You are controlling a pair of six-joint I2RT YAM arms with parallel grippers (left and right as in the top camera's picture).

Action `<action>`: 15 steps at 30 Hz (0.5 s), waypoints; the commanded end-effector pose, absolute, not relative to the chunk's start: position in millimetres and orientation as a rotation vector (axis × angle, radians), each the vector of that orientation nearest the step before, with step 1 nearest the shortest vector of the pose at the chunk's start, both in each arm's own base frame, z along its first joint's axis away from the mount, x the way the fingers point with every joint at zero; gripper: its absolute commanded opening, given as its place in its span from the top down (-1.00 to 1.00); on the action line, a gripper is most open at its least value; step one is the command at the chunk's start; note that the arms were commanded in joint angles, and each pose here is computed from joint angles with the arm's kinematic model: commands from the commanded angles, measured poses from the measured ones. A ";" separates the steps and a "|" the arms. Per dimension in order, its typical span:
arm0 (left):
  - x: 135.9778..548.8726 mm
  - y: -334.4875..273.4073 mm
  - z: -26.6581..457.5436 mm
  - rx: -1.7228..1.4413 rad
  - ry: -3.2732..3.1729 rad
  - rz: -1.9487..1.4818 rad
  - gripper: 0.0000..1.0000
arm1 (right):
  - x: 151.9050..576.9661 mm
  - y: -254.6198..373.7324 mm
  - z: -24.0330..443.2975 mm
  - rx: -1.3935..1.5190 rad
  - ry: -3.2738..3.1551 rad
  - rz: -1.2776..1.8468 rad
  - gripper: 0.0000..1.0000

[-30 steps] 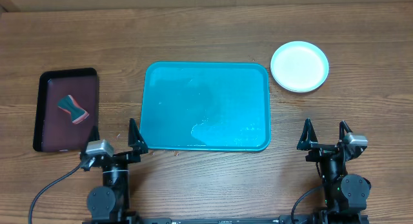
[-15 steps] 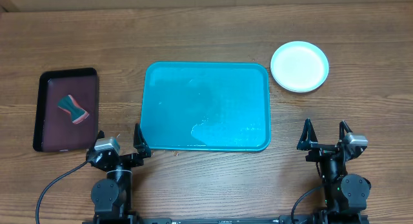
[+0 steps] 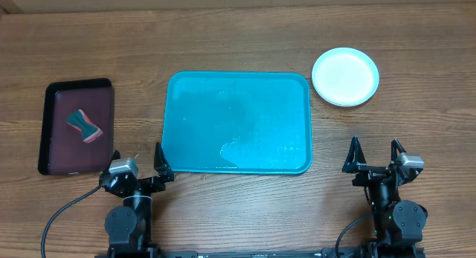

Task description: Clean dirty plates on tray and stack at the side

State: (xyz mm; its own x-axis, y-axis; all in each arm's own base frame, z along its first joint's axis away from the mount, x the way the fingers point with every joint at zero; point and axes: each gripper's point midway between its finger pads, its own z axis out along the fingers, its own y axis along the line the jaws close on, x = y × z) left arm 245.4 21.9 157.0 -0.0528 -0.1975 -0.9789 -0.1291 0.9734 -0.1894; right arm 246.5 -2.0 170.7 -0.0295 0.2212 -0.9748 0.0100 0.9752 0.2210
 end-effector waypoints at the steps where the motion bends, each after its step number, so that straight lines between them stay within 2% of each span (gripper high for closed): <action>1: 245.1 21.8 157.8 -0.232 1.623 -0.035 -0.99 | 246.5 -2.0 169.6 0.173 1.588 0.166 -1.00; 10: 245.0 22.0 157.7 -0.224 1.625 -0.025 -0.99 | 246.5 -2.0 169.6 0.173 1.588 0.166 -1.00; 15: 245.5 16.8 156.8 -0.051 1.644 0.093 -0.99 | 246.5 -2.0 169.6 0.173 1.588 0.166 -1.00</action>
